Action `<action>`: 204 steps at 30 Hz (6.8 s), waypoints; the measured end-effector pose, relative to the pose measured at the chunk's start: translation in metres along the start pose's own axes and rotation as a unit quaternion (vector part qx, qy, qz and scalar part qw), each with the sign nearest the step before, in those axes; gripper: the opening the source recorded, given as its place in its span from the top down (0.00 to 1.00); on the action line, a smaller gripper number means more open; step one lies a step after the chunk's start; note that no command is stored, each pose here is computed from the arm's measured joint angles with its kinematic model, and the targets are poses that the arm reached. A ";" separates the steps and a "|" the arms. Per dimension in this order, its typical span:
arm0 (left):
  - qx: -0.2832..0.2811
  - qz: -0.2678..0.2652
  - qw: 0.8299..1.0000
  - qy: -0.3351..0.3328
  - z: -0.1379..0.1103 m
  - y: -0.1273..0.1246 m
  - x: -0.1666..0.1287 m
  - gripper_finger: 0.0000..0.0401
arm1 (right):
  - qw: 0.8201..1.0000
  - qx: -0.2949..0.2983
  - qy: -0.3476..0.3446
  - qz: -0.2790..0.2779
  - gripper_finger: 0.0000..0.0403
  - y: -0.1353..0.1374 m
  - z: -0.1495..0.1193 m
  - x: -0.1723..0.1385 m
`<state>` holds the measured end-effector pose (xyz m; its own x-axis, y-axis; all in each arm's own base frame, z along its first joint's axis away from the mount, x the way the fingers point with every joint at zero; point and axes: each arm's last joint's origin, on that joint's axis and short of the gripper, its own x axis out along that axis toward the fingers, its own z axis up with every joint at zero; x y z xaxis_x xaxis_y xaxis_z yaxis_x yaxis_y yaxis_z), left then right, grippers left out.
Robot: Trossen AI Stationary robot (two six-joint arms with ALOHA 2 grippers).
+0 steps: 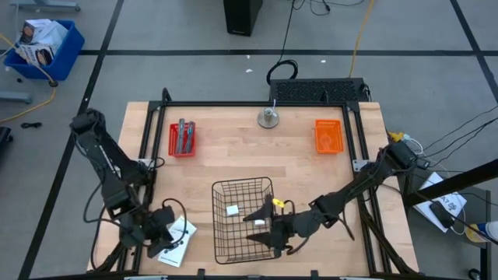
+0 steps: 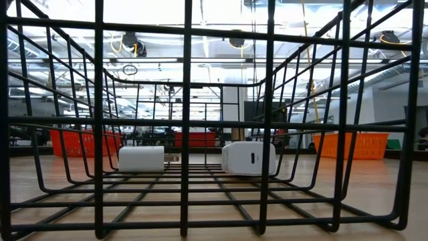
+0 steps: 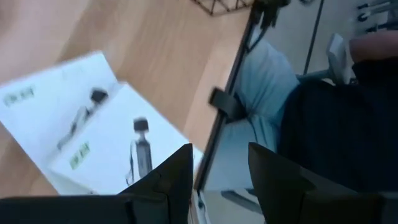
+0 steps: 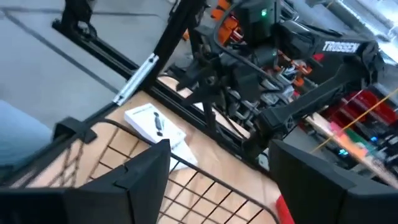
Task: Pick and place items into bin
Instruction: Adjust the white card reader boxes to the middle top of the table
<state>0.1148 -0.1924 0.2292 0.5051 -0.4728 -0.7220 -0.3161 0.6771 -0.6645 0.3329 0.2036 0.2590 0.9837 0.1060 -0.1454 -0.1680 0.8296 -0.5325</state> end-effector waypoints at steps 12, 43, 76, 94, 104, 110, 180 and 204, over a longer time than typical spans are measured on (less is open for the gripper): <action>-0.022 0.047 0.997 0.051 -0.019 0.005 0.023 0.60 | 0.999 -0.022 -0.013 -0.019 0.35 -0.004 -0.002 0.009; -0.001 0.136 0.988 0.078 -0.012 0.027 0.057 0.98 | 1.000 -0.002 -0.001 -0.014 0.35 -0.003 -0.005 0.009; -0.101 0.236 0.966 -0.028 0.048 0.074 0.063 0.98 | 0.986 0.004 0.083 -0.143 0.35 -0.004 -0.008 0.003; -0.122 0.293 0.945 -0.085 0.097 0.099 0.055 0.99 | 0.943 -0.003 0.180 -0.281 0.35 -0.012 -0.002 -0.023; -0.117 0.323 0.932 -0.115 0.114 0.111 0.049 0.95 | 0.930 0.003 0.188 -0.315 0.35 -0.017 0.002 -0.029; -0.112 0.338 0.927 -0.120 0.121 0.117 0.046 0.98 | 0.926 0.029 0.179 -0.331 0.35 -0.023 0.008 -0.036; -0.038 0.122 0.958 -0.258 0.210 0.143 -0.046 0.96 | 0.892 0.326 0.190 -0.248 0.50 -0.141 -0.032 -0.058; -0.131 0.237 0.952 -0.140 0.197 0.172 -0.023 0.95 | 0.677 0.687 0.256 -0.063 0.57 -0.249 -0.234 -0.074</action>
<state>0.2069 0.0462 0.1694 0.4388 0.0455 -0.8974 -0.7327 0.5962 -0.3281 0.2867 -0.1395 0.2070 0.7748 0.0751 -0.6277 0.4785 0.5793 0.6599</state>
